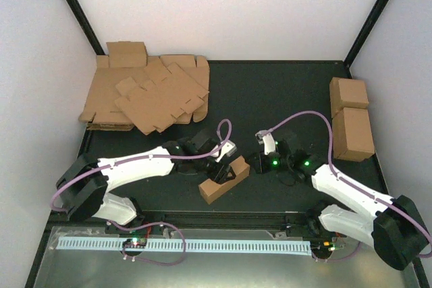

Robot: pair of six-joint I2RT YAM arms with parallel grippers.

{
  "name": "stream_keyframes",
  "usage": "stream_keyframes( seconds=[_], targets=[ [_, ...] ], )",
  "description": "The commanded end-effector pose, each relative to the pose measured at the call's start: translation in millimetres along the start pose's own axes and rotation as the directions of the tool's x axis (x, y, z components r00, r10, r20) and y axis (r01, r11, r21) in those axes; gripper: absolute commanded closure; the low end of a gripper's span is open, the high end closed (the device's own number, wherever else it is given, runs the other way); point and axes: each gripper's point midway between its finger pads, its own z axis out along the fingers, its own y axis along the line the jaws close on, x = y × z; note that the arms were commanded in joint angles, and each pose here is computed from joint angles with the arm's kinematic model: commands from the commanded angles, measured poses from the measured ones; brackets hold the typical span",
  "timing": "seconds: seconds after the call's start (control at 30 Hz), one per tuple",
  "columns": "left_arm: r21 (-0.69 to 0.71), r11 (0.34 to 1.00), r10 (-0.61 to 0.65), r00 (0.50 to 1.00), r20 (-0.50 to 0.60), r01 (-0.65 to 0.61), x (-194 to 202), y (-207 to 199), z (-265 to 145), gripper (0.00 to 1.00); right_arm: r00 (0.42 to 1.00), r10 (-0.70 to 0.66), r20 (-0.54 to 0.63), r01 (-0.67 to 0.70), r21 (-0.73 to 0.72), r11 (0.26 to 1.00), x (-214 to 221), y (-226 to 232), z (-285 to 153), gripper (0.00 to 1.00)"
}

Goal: Fold the paper box

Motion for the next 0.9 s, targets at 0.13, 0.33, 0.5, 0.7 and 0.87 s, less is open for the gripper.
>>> stream_keyframes(
  seconds=[0.13,0.33,0.5,0.7,0.87],
  targets=[
    [0.023,0.999,-0.022,1.000,0.006,0.022,6.8,-5.2,9.2,0.47,1.000,0.015,-0.027,-0.014,0.033,0.999,17.1,-12.3,0.6,0.97],
    [-0.020,1.000,-0.008,1.000,0.017,0.008,10.0,-10.2,12.5,0.51,0.999,0.032,-0.039,-0.030,0.056,0.998,24.6,-18.7,0.2,0.97],
    [-0.063,0.998,0.017,1.000,0.005,-0.017,14.1,-16.1,17.7,0.47,0.998,0.034,-0.052,-0.030,0.086,0.996,31.7,-25.0,-2.1,0.94],
    [-0.087,0.995,0.043,0.999,-0.026,-0.045,19.7,-24.3,24.8,0.41,0.999,0.029,-0.034,-0.025,0.098,0.995,29.2,-26.2,-4.7,0.87],
    [-0.101,0.994,0.044,0.998,-0.045,-0.049,23.7,-23.4,30.3,0.44,1.000,0.004,0.017,-0.005,0.090,0.996,7.6,-15.2,-12.4,0.77]
  ],
)
